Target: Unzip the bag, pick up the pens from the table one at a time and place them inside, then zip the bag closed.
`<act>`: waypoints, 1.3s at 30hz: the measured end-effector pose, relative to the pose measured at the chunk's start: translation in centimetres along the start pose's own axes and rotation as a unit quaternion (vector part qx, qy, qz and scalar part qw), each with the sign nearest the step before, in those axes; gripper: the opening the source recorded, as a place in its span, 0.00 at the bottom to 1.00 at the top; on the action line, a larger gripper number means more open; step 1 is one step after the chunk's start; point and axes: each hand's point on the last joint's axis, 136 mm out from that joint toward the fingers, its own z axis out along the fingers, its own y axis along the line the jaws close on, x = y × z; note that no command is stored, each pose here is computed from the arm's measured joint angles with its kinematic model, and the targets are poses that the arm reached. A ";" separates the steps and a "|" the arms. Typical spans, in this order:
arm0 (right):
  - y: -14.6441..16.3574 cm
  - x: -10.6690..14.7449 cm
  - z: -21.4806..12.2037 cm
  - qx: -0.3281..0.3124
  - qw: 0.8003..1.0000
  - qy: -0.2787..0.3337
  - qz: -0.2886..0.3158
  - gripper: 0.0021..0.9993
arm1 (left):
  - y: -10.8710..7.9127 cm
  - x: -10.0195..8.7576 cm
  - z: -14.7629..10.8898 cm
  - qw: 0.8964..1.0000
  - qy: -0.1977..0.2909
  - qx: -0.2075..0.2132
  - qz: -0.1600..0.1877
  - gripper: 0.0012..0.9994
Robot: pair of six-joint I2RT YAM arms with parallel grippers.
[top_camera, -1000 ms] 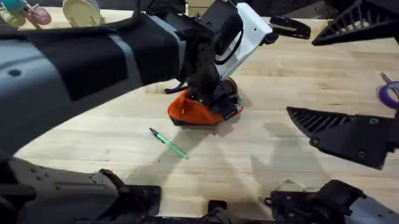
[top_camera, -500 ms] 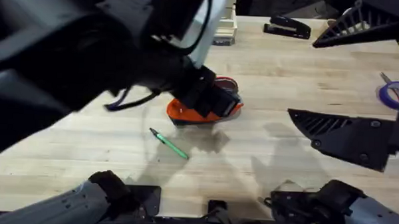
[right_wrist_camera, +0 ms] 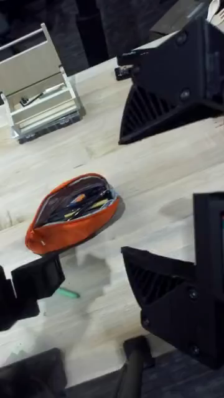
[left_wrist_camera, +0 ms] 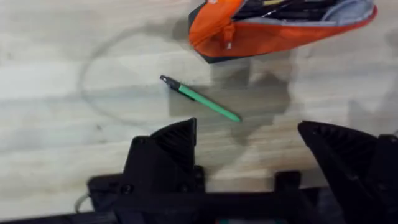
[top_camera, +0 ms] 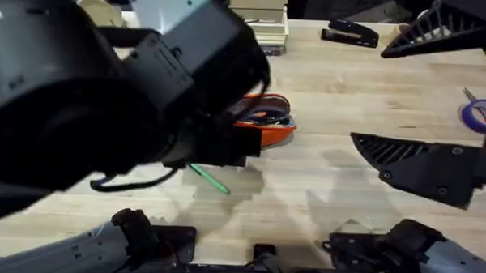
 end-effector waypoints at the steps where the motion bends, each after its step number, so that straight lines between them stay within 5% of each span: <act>1: 0.0 0.0 0.0 0.000 1.000 0.000 0.000 1.00 | 0.0 0.2 -0.1 1.000 -0.003 -0.005 -0.016 1.00; 14: 0.0 0.0 0.0 0.000 1.000 0.000 0.000 1.00 | 0.2 1.2 -0.3 0.970 -0.023 -0.026 -0.242 1.00; 26: 0.0 0.0 0.0 0.000 1.000 0.000 0.000 1.00 | 0.1 2.2 1.1 0.946 -0.006 -0.037 -0.323 0.99; 39: 0.0 0.0 0.0 0.000 1.000 0.000 -0.001 1.00 | 0.4 4.4 6.5 0.940 0.030 -0.152 -0.305 0.99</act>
